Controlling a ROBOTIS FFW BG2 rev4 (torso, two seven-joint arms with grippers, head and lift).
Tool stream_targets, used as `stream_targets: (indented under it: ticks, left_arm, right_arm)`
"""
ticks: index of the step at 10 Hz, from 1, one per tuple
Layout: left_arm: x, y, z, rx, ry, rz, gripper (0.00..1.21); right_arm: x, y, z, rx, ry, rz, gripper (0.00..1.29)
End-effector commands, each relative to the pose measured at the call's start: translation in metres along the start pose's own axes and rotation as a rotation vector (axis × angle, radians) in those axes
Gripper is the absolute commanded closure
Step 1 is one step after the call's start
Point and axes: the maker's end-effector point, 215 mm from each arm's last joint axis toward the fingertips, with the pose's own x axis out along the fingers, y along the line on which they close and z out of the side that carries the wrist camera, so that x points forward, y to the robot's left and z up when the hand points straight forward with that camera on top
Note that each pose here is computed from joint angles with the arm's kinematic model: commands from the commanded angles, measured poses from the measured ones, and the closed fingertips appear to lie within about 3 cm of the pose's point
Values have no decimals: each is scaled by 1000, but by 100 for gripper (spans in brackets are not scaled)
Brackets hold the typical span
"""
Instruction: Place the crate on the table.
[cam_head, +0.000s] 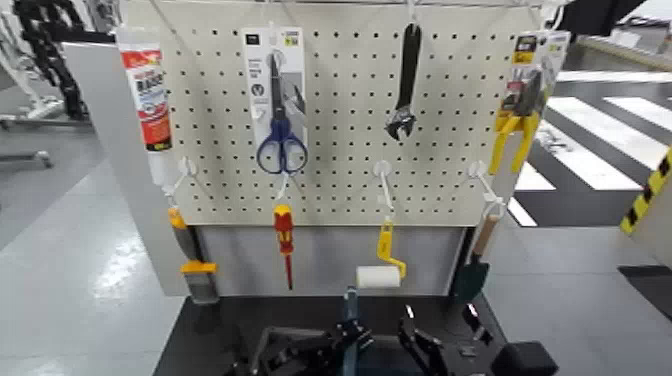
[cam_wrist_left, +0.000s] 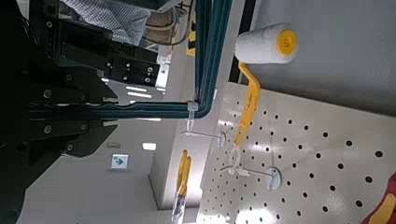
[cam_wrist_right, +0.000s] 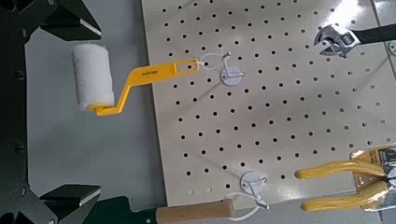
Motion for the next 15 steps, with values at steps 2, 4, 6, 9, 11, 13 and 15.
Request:
stream_targets:
  ticks: [2,4,6,9,11,13,15]
  left_arm:
    - [-9,6,11,39,20,53,118]
    - [-11,9,18,65,20,79,118]
    - [-12,7,27,94,11,93,118]
    - [-14,2,38,129,2,103,118]
    - [-17,3,45,137,0,113,118]
    - [-20,5,52,144,-12,123,118]
    - [-22,7,59,151,-22,129,118]
  right_arm:
    - [0,0,0,1,-4,2,14]
    - [1,0,1,0,-8,1,14]
    - [0,0,1,2,-8,0,14]
    - [0,0,0,4,-8,1,14]
    - [0,0,0,5,-8,1,14]
    - [0,0,1,5,-9,1,14]
    - [1,0,1,6,-9,1,14]
